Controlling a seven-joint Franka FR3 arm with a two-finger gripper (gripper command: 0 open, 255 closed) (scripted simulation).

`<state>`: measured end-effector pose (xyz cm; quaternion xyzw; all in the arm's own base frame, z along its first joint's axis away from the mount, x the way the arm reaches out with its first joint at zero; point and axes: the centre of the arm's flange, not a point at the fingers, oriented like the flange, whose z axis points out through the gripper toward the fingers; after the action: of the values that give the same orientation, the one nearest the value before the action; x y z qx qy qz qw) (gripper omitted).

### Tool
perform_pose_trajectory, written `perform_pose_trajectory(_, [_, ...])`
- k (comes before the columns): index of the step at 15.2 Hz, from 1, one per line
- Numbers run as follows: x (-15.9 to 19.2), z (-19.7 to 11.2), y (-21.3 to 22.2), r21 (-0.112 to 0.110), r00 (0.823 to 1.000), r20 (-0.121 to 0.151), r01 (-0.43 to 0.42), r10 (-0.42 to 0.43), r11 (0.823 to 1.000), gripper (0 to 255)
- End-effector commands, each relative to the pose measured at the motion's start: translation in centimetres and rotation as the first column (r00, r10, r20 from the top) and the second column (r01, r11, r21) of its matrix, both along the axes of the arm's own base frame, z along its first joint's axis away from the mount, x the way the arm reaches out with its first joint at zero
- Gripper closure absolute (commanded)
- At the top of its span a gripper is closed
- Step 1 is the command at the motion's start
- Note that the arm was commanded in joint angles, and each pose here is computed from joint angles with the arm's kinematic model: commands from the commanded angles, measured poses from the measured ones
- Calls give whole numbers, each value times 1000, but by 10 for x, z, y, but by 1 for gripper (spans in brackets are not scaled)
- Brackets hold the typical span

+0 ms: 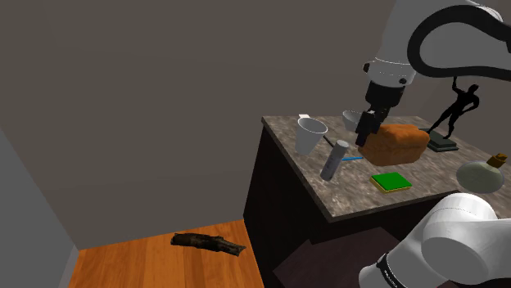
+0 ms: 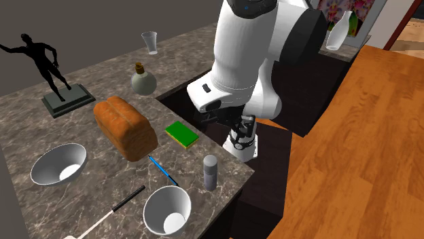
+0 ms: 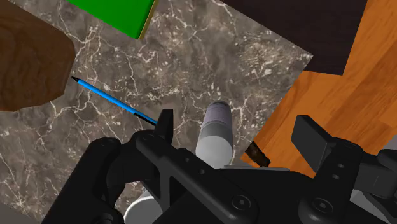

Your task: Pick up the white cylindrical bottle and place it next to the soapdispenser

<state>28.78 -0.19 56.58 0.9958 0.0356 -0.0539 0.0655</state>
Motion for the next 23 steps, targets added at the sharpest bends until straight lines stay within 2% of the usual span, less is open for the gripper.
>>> perform_pose_trajectory(1, [0, 0, 0, 0, 1000, 0, 0, 0, 1000, 0])
perform_pose_trajectory(7, [41, -46, -25, 108, 993, 105, -56, 45, 993, 0])
perform_pose_trajectory(15, [41, -86, -26, 108, 993, 105, -56, 45, 993, 0])
perform_pose_trajectory(22, [41, -86, -26, 108, 993, 105, -56, 45, 993, 0])
perform_pose_trajectory(23, [41, -86, -26, 108, 993, 105, -56, 45, 993, 255])
